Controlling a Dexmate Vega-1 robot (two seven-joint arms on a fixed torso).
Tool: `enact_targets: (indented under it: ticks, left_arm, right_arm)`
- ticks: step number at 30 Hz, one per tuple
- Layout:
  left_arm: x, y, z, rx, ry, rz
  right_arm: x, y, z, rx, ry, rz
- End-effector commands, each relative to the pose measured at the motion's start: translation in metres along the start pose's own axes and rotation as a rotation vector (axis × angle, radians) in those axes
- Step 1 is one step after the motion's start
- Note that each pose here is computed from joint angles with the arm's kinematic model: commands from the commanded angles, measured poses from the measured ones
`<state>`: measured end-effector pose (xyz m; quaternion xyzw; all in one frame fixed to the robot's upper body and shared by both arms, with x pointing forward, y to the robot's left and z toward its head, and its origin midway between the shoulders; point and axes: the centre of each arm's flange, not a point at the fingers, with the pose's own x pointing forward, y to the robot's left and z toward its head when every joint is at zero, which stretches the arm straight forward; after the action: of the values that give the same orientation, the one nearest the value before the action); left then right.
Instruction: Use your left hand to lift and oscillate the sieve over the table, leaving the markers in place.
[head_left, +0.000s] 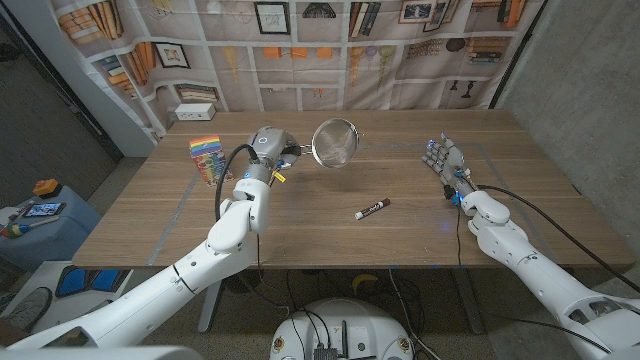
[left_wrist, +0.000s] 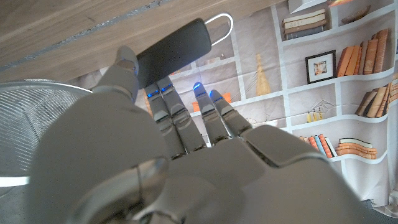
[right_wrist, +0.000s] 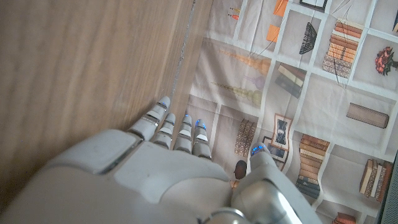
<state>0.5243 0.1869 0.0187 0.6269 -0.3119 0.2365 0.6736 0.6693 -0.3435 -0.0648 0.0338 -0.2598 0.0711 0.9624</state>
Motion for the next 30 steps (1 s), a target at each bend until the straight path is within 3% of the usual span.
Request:
enact_targets:
  ticks: [1,12,30]
  left_arm:
    - [-0.0006,-0.0008,0.0004,-0.005,-0.016,0.058]
    - [0.0036,-0.0032,0.0025,0.037,-0.009,-0.028]
    - [0.0054,-0.0071,0.0064,0.063,0.003,-0.142]
  right_arm:
    - [0.0012,-0.0021,-0.0002,0.005,0.002,-0.004]
    - [0.0052,-0.0026,0.0007,0.001,0.004,0.003]
    - [-0.0005,-0.0015,-0.0027,0.006,0.011,0.002]
